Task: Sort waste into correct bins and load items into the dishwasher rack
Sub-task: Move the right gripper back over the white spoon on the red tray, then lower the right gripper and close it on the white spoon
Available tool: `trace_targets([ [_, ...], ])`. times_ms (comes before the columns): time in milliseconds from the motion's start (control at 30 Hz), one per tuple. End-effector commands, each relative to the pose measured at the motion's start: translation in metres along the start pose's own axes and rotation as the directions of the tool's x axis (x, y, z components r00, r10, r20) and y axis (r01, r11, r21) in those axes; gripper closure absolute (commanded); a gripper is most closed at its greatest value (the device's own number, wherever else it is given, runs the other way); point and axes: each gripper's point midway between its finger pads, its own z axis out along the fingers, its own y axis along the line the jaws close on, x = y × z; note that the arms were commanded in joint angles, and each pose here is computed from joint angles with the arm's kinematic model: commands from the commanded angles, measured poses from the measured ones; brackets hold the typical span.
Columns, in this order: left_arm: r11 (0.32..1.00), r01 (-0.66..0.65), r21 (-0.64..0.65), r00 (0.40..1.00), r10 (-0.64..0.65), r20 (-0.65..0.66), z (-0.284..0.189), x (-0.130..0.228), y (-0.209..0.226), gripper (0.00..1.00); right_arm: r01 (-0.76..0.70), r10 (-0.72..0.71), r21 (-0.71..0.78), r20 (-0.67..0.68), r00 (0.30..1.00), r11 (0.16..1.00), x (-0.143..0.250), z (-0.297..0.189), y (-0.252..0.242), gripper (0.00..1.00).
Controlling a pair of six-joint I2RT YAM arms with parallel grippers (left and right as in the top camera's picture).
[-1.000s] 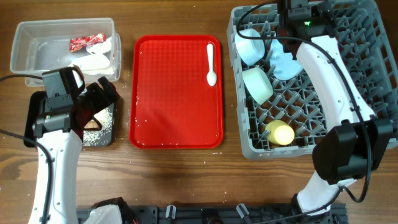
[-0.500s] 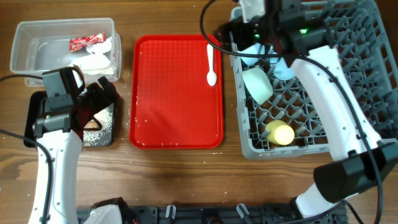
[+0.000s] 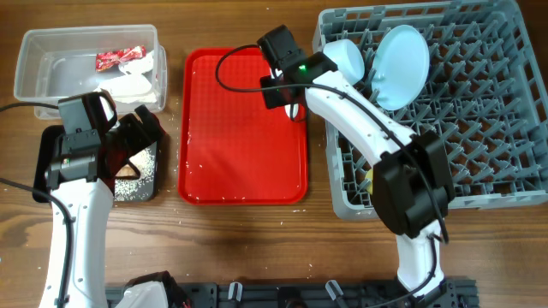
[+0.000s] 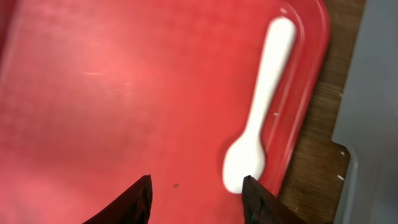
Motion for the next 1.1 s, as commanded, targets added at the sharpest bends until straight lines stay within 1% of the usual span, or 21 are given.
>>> trace_targets([
  [0,1.0,0.002,0.003,1.0,-0.002,0.024,-0.006,-0.007,-0.001,0.0,-0.065,0.067,0.056,-0.044,0.997,0.996,0.013,0.024,-0.011,0.52],
  [100,1.0,0.002,0.002,1.0,-0.002,0.025,-0.006,-0.007,-0.001,0.0,-0.098,0.106,0.111,-0.065,0.992,0.989,0.022,0.036,-0.019,0.52],
  [233,1.0,0.002,0.002,1.0,-0.002,0.025,-0.006,-0.007,-0.001,0.0,-0.126,0.141,0.143,-0.098,0.985,0.982,0.033,0.047,-0.026,0.53],
  [433,1.0,0.002,0.002,1.0,-0.002,0.025,-0.006,-0.007,-0.001,0.0,-0.167,0.189,0.173,-0.123,0.974,0.971,0.042,0.059,-0.036,0.6],
  [600,1.0,0.002,0.002,1.0,-0.002,0.025,-0.006,-0.007,-0.001,0.0,-0.182,0.211,0.193,-0.145,0.967,0.964,0.049,0.071,-0.047,0.62],
  [667,1.0,0.002,0.002,1.0,-0.002,0.025,-0.006,-0.007,-0.001,0.0,-0.193,0.219,0.187,-0.127,0.968,0.963,0.044,0.072,-0.049,0.64],
  [733,1.0,0.002,0.002,1.0,-0.002,0.025,-0.006,-0.007,-0.001,0.0,-0.196,0.22,0.177,-0.127,0.967,0.964,0.043,0.073,-0.048,0.71],
  [800,1.0,0.002,0.002,1.0,-0.002,0.025,-0.006,-0.007,-0.001,0.0,-0.197,0.22,0.163,-0.134,0.966,0.967,0.044,0.074,-0.045,0.73],
  [1067,1.0,0.002,0.002,1.0,-0.002,0.025,-0.006,-0.007,-0.001,0.0,-0.197,0.222,0.14,-0.186,0.957,0.97,0.058,0.088,-0.04,0.74],
])
